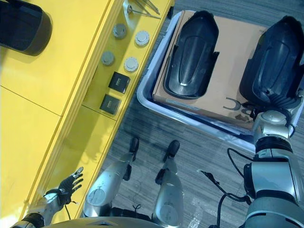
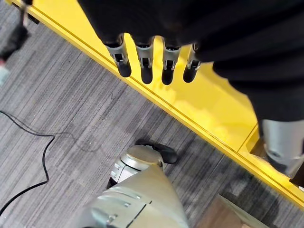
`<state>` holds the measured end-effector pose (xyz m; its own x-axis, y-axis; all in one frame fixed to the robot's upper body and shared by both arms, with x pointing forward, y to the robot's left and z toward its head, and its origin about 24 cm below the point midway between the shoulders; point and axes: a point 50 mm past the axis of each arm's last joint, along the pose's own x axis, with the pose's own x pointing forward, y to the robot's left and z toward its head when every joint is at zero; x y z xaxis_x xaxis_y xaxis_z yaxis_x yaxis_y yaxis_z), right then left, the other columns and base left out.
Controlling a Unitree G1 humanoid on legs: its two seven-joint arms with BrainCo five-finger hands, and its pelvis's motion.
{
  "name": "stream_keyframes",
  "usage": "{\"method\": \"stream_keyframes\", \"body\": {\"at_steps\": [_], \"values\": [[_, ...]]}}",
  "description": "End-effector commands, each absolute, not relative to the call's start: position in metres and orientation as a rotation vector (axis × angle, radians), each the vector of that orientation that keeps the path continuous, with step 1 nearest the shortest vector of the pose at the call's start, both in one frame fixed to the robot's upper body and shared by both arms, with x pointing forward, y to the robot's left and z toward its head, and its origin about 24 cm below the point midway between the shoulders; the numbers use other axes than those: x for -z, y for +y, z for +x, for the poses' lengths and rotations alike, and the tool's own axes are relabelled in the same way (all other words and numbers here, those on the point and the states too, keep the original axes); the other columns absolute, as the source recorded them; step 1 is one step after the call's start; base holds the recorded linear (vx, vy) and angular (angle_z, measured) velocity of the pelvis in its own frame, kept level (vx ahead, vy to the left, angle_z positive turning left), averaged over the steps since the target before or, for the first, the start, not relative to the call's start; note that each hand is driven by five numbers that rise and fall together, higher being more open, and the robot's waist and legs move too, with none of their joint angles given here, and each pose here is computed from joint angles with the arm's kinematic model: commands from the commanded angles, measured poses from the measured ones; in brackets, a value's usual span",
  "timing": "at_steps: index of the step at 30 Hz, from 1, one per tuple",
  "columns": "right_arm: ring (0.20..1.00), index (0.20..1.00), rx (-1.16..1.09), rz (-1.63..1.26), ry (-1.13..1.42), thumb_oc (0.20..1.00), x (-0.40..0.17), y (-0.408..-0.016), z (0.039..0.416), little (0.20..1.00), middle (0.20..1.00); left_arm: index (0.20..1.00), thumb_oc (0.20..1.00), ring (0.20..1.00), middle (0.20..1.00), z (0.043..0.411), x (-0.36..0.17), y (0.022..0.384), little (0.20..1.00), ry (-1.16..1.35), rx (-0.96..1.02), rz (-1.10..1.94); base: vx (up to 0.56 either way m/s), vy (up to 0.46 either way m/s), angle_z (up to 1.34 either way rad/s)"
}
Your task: Move parts from the plastic box to the shelf.
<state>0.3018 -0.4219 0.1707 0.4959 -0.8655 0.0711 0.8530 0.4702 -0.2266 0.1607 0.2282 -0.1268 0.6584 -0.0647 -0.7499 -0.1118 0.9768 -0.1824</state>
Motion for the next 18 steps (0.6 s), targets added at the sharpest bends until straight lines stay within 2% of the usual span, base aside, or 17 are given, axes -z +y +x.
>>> {"method": "stream_keyframes", "body": {"at_steps": [1, 3, 4, 5, 6, 15, 18], "values": [[1.000, 1.000, 1.024, -0.303, -0.002, 1.000, -0.188, -0.424, 0.302, 1.000, 1.000, 1.000, 1.000, 1.000, 1.000, 0.163, 0.117, 0.260, 1.000, 0.847, -0.058, -0.145, 0.00, 0.000, 0.00], [1.000, 1.000, 1.011, -0.266, 0.004, 1.000, -0.185, -0.423, 0.303, 1.000, 1.000, 1.000, 1.000, 1.000, 1.000, 0.163, 0.117, 0.259, 1.000, 0.846, -0.056, -0.149, 0.00, 0.000, 0.00], [0.821, 0.821, 1.008, -0.257, 0.006, 0.821, -0.185, -0.423, 0.303, 0.821, 0.821, 1.000, 1.000, 1.000, 1.000, 0.163, 0.117, 0.258, 1.000, 0.846, -0.055, -0.150, -0.01, 0.022, -0.05], [0.366, 0.366, 1.004, -0.237, 0.009, 0.366, -0.183, -0.422, 0.304, 0.366, 0.366, 1.000, 1.000, 1.000, 1.000, 0.163, 0.117, 0.258, 1.000, 0.845, -0.053, -0.152, -0.01, 0.016, -0.07], [0.200, 0.200, 1.001, -0.232, 0.009, 0.200, -0.181, -0.423, 0.303, 0.200, 0.200, 1.000, 1.000, 1.000, 1.000, 0.163, 0.117, 0.258, 1.000, 0.844, -0.052, -0.152, -0.01, 0.020, -0.06], [0.200, 0.200, 0.937, -0.207, 0.025, 0.200, -0.163, -0.411, 0.309, 0.200, 0.200, 1.000, 1.000, 1.000, 1.000, 0.172, 0.109, 0.252, 1.000, 0.748, -0.019, -0.217, 0.00, 0.022, -0.02], [0.200, 0.200, 0.894, -0.204, 0.001, 0.200, -0.154, -0.401, 0.311, 0.200, 0.200, 1.000, 1.000, 1.000, 1.000, 0.186, 0.096, 0.240, 1.000, 0.646, 0.083, -0.243, 0.03, 0.011, 0.04]]}}
